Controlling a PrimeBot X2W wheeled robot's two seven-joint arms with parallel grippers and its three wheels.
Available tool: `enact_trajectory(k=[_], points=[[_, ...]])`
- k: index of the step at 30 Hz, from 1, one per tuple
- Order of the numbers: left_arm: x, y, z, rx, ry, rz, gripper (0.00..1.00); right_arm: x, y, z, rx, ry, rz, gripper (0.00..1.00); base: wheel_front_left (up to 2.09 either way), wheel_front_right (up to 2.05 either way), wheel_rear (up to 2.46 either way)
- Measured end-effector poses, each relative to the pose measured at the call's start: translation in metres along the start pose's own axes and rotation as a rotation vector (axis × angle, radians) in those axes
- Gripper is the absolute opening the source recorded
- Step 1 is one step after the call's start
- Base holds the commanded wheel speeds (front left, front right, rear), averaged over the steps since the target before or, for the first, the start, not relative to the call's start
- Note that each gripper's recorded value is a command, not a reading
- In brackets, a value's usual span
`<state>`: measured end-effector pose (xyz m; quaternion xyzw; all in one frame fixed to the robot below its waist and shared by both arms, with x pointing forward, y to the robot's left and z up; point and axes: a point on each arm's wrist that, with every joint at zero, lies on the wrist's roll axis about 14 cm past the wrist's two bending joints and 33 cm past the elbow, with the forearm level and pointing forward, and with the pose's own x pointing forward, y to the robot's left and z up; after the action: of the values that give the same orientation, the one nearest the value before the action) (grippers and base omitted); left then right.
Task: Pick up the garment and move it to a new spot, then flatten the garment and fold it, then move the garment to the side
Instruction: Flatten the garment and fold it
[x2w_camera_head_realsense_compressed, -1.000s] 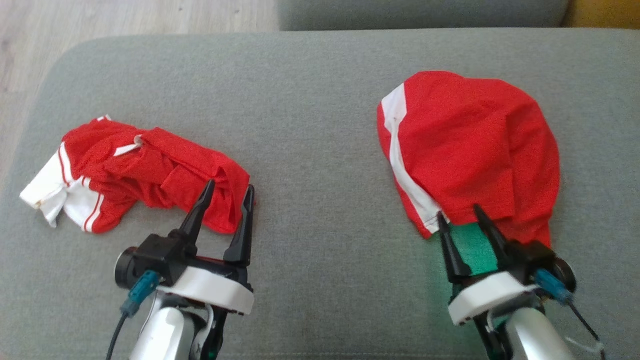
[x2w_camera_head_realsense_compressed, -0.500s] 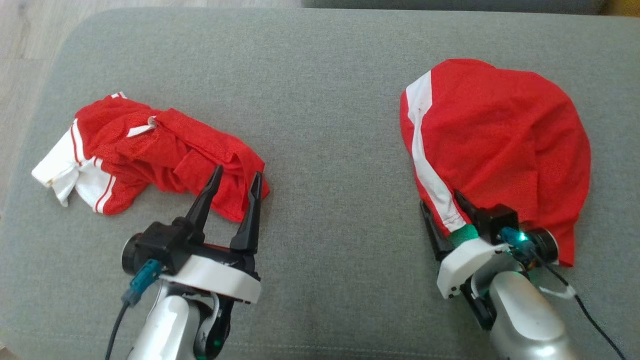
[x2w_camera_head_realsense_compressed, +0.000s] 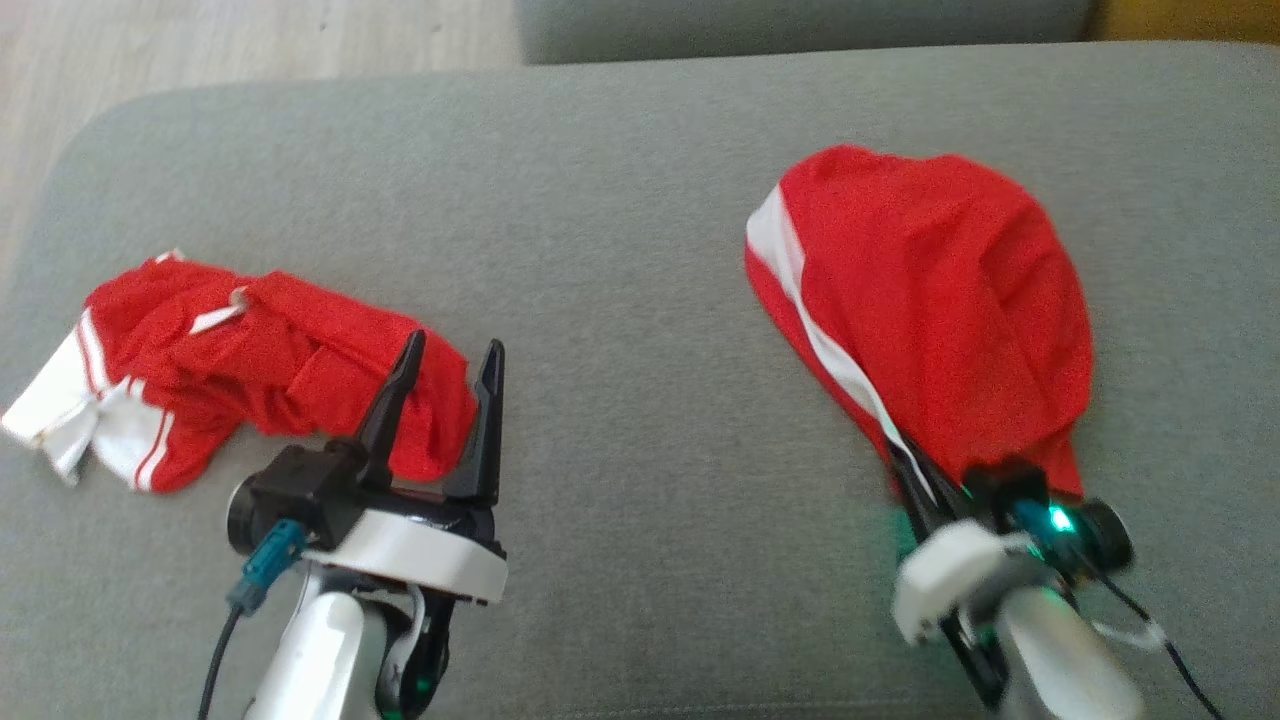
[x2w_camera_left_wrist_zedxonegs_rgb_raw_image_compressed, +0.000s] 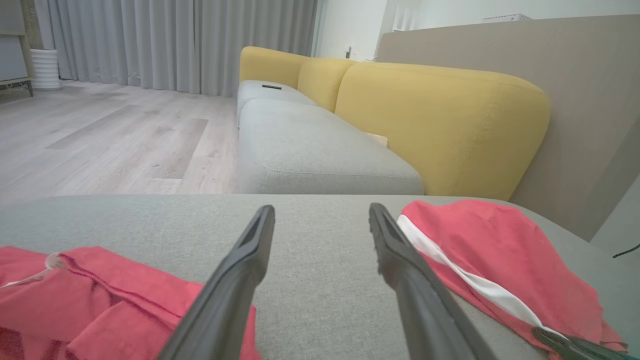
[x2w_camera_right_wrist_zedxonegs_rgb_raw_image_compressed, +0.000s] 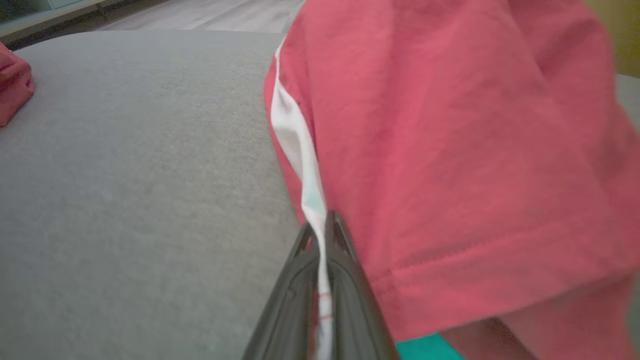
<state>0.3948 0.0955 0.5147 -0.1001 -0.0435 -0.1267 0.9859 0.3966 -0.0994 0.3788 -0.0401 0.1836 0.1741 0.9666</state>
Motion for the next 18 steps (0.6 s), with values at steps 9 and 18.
enact_trajectory(k=[9,18], points=[[-0.004,-0.026,0.002,-0.029,-0.004,-0.064,1.00,-0.078,-0.083,-0.036,-0.007,0.071,-0.277,0.00,0.00,0.00,0.00],[-0.004,-0.034,0.005,-0.038,-0.014,-0.085,1.00,-0.097,-0.105,-0.007,-0.005,-0.020,-0.389,1.00,0.00,0.00,0.00]])
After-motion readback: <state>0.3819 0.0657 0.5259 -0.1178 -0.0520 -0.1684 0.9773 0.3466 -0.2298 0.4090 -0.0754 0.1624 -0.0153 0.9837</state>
